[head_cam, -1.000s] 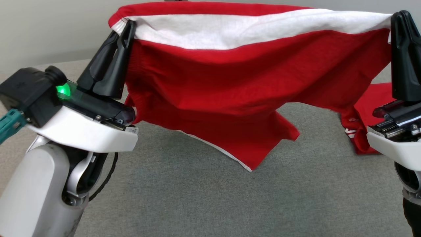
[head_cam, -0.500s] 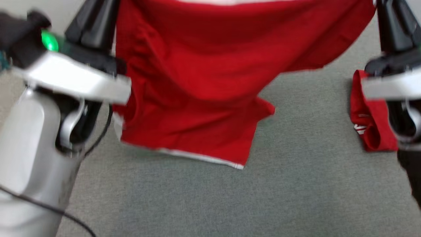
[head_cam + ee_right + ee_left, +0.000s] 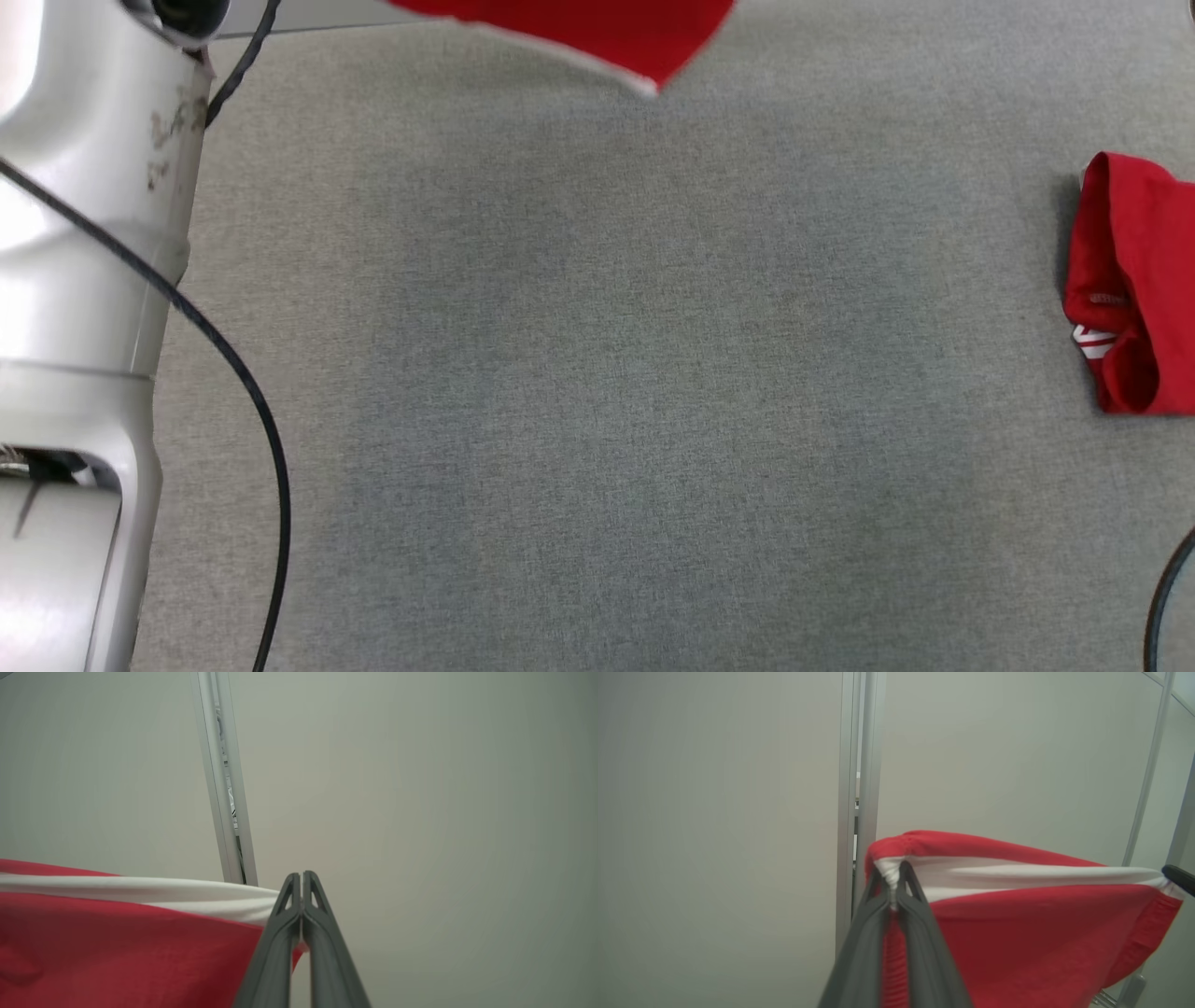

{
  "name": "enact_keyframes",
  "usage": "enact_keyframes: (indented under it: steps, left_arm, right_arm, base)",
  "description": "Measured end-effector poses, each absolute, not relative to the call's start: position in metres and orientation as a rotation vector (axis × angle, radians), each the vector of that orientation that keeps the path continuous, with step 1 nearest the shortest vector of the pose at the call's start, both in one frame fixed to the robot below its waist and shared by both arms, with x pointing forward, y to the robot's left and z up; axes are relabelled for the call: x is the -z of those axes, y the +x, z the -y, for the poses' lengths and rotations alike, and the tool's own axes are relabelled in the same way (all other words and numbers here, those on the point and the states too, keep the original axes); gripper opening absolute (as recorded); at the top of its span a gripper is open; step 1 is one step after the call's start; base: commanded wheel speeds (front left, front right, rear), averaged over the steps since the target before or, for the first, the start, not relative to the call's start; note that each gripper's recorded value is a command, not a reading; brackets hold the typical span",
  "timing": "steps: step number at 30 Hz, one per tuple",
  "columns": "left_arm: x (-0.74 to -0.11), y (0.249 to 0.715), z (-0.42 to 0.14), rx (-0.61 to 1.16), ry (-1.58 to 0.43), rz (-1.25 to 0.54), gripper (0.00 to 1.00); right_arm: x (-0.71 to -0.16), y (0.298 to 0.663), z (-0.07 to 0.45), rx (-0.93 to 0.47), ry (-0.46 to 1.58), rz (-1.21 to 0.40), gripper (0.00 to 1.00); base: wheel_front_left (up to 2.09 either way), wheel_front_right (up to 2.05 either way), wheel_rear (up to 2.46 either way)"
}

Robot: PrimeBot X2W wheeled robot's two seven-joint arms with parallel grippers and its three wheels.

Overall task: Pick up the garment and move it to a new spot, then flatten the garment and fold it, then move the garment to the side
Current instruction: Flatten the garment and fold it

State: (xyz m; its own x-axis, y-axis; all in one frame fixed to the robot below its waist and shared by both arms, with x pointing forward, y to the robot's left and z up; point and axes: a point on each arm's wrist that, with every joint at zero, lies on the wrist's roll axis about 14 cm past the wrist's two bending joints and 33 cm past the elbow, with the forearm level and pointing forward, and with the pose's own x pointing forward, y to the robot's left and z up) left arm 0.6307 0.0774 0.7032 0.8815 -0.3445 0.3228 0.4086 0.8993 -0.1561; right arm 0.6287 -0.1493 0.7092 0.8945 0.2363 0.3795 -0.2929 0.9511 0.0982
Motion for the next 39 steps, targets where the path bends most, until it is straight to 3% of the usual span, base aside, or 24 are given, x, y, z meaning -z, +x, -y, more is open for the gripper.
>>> enact_keyframes:
  steps: [10, 15, 23, 39]
  left_arm:
    - [-0.637, 0.663, -0.064, 0.383, -0.320, 0.121, 0.00]
    - [-0.531, 0.632, -0.044, 0.416, -0.339, -0.066, 0.00]
    - [-0.428, 0.543, -0.035, 0.448, -0.407, -0.260, 0.00]
    - [-0.417, 0.403, -0.083, 0.397, -0.412, -0.410, 0.00]
  right_arm:
    - [-0.652, 0.663, 0.130, -0.283, 0.165, 0.216, 0.00]
    - [-0.561, 0.651, 0.123, -0.299, 0.214, 0.048, 0.00]
    - [-0.445, 0.573, 0.129, -0.288, 0.361, -0.196, 0.00]
    - [-0.397, 0.392, 0.148, -0.232, 0.501, -0.347, 0.00]
  base:
    - [0.00, 0.00, 0.00]
    - [0.00, 0.00, 0.00]
    - [0.00, 0.00, 0.00]
    - [0.00, 0.00, 0.00]
